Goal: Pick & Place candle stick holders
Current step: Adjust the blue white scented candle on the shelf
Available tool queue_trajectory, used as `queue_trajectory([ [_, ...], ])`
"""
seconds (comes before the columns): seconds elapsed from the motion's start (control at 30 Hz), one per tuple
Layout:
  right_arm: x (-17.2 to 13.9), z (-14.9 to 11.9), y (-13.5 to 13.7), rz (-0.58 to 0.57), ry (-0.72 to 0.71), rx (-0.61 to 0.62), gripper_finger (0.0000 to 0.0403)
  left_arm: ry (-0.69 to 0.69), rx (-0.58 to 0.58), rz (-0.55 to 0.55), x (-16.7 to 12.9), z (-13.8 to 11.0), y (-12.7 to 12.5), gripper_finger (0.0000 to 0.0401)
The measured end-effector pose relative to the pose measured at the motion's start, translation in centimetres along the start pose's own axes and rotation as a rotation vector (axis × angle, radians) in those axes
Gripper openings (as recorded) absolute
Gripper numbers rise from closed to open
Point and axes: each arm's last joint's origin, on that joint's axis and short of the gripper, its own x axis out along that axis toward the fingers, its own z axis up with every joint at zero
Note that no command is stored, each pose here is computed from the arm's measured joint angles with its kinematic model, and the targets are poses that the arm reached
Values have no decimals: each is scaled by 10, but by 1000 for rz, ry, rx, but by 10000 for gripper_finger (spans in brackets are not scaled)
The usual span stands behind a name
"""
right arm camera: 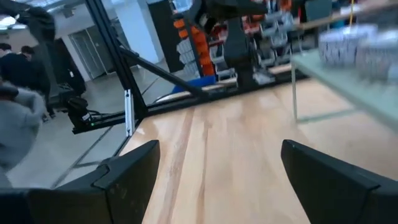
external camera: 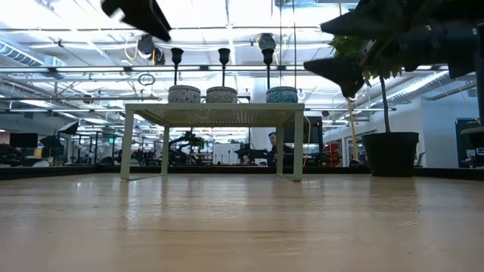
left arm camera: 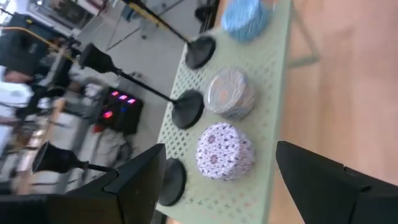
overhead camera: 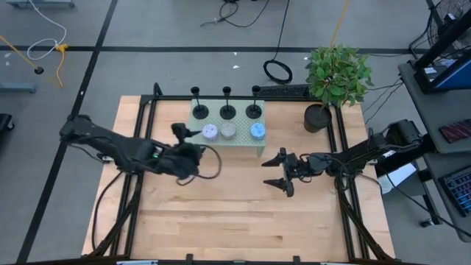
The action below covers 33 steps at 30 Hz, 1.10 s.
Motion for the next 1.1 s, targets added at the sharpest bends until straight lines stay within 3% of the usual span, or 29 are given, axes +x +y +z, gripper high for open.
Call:
queue_trajectory([
  [0.1, -3, 8, 1, -15, -47, -39, 304, -58, -73, -24, -18, -4, 16, 300],
  [0.2, -4, 18, -2, -96, -100, -36, 271, -107, -123, -31, -32, -9, 31, 266],
  [0.43, 6, 40, -16, -220, -129, -101, 140, -178, -260, -23, -52, -20, 57, 123],
  [0.63, 11, 46, -25, -414, -62, -241, 11, -203, -334, -29, -59, -25, 66, 14],
  [0.83, 7, 32, -41, -616, 99, -222, 2, -204, -317, -35, -60, -26, 67, 12],
  [1.1, 5, 34, -56, -685, 103, -192, 1, -185, -289, -34, -59, -29, 66, 14],
])
